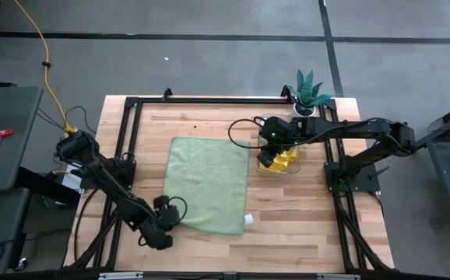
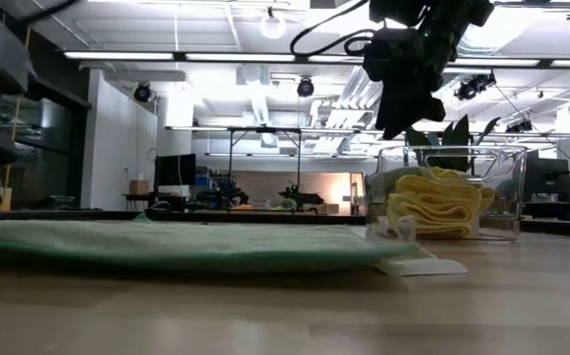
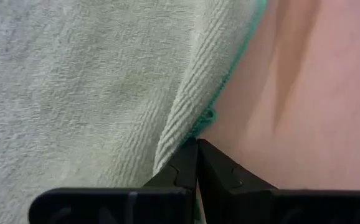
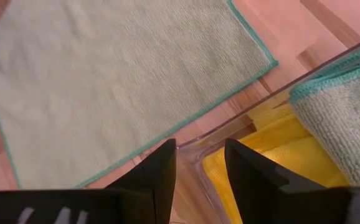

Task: Fold microfiber towels
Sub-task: Fold the green microfiber towel

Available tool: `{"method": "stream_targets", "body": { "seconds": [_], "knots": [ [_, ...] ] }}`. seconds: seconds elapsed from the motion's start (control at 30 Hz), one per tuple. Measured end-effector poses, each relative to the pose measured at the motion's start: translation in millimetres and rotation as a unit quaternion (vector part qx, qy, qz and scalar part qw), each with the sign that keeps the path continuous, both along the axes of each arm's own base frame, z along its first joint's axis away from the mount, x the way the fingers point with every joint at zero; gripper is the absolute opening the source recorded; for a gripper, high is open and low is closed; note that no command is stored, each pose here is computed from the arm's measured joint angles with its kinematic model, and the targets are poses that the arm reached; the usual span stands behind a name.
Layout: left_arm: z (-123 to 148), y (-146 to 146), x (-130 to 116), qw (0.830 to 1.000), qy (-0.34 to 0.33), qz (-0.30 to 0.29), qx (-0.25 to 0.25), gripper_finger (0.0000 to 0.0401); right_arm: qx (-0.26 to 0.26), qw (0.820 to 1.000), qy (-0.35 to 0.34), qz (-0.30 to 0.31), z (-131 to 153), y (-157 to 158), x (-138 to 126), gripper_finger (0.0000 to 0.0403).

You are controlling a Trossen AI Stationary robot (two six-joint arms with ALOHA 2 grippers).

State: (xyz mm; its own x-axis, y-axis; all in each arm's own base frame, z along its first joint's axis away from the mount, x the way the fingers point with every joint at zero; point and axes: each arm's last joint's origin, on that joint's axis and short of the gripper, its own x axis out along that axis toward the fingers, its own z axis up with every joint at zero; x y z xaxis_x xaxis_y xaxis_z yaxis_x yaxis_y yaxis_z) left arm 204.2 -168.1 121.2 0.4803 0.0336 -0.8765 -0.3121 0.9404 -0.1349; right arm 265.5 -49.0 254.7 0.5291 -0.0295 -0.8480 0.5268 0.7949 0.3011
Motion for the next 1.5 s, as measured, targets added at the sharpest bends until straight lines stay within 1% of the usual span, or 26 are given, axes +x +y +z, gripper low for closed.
{"method": "stream_targets", "body": {
  "seconds": [0.1,0.17,0.23,0.37,0.5,0.57,0.6,0.63,0.67,0.73,0.77,0.83,0.9,0.93,1.07,1.17,1.27,1.4,1.5],
  "knots": [
    [0.9,4.9,-1.7,1.0,0.029,-0.001,0.005,0.0,0.001,1.0,0.001,-0.001,-0.1,0.0,-0.1,0.0128],
    [4.7,10.6,-6.0,0.999,0.05,-0.012,0.015,0.0,0.0,1.0,0.001,0.0,-0.2,0.0,-0.1,0.0128],
    [13.3,16.0,-5.3,0.998,0.056,-0.019,0.021,0.0,0.001,1.0,-0.001,-0.001,0.0,0.0,0.2,0.0128],
    [44.6,31.1,-0.6,0.998,0.027,-0.032,0.054,0.0,-0.003,1.0,0.0,-0.005,0.0,-0.3,0.2,0.0128],
    [62.9,55.5,8.9,0.994,-0.006,-0.048,0.1,0.0,-0.005,1.0,-0.001,-0.01,0.1,-0.6,0.3,0.0128],
    [64.8,71.0,16.9,0.991,-0.006,-0.051,0.12,0.0,-0.003,1.0,-0.002,-0.02,0.2,-0.8,0.5,0.0128],
    [64.9,78.4,21.7,0.992,-0.006,-0.049,0.118,0.0,-0.002,1.0,-0.002,-0.022,0.3,-0.9,0.4,0.0128],
    [65.2,85.1,26.0,0.993,-0.006,-0.047,0.105,0.0,0.0,1.0,-0.002,-0.026,0.2,-0.9,0.4,0.0128],
    [66.6,90.1,30.2,0.996,-0.008,-0.047,0.081,0.0,0.001,1.0,-0.001,-0.027,0.1,-0.9,0.3,0.0128],
    [71.3,94.2,37.4,0.998,-0.014,-0.062,0.017,0.0,0.002,1.0,0.0,-0.029,0.0,-0.6,0.1,0.0128],
    [73.7,92.3,39.0,0.997,-0.014,-0.078,-0.015,0.0,0.002,1.0,0.0,-0.029,0.0,-0.6,0.2,0.0128],
    [76.1,82.5,37.4,0.991,-0.008,-0.117,-0.06,0.0,0.002,1.0,0.0,-0.029,-0.1,-0.6,0.1,0.0128],
    [75.1,69.2,31.5,0.984,0.006,-0.15,-0.095,0.0,0.001,1.0,0.0,-0.029,-0.1,-0.7,0.2,0.0128],
    [72.7,62.1,26.8,0.982,0.016,-0.157,-0.107,0.0,-0.002,1.0,0.001,-0.031,-0.1,-0.9,0.1,0.0128],
    [53.2,36.3,4.4,0.978,0.072,-0.148,-0.129,0.0,-0.007,1.0,0.001,-0.024,-0.1,-0.9,0.1,0.0128],
    [44.9,18.2,-8.6,0.976,0.081,-0.136,-0.152,0.0,-0.011,1.0,0.002,-0.022,-0.2,-1.0,0.0,0.0128],
    [36.3,8.5,-18.6,0.982,0.07,-0.105,-0.141,0.0,-0.013,1.0,0.002,-0.023,-0.2,-1.6,-0.1,0.0128],
    [28.6,7.4,-19.0,0.993,0.045,-0.046,-0.102,0.0,-0.024,0.999,0.003,-0.029,-0.1,-2.4,0.0,0.0128],
    [20.4,8.5,-16.0,0.995,0.053,-0.033,-0.084,0.0,-0.028,0.999,0.004,-0.029,-0.1,-2.8,-0.1,0.0128]
  ]
}}
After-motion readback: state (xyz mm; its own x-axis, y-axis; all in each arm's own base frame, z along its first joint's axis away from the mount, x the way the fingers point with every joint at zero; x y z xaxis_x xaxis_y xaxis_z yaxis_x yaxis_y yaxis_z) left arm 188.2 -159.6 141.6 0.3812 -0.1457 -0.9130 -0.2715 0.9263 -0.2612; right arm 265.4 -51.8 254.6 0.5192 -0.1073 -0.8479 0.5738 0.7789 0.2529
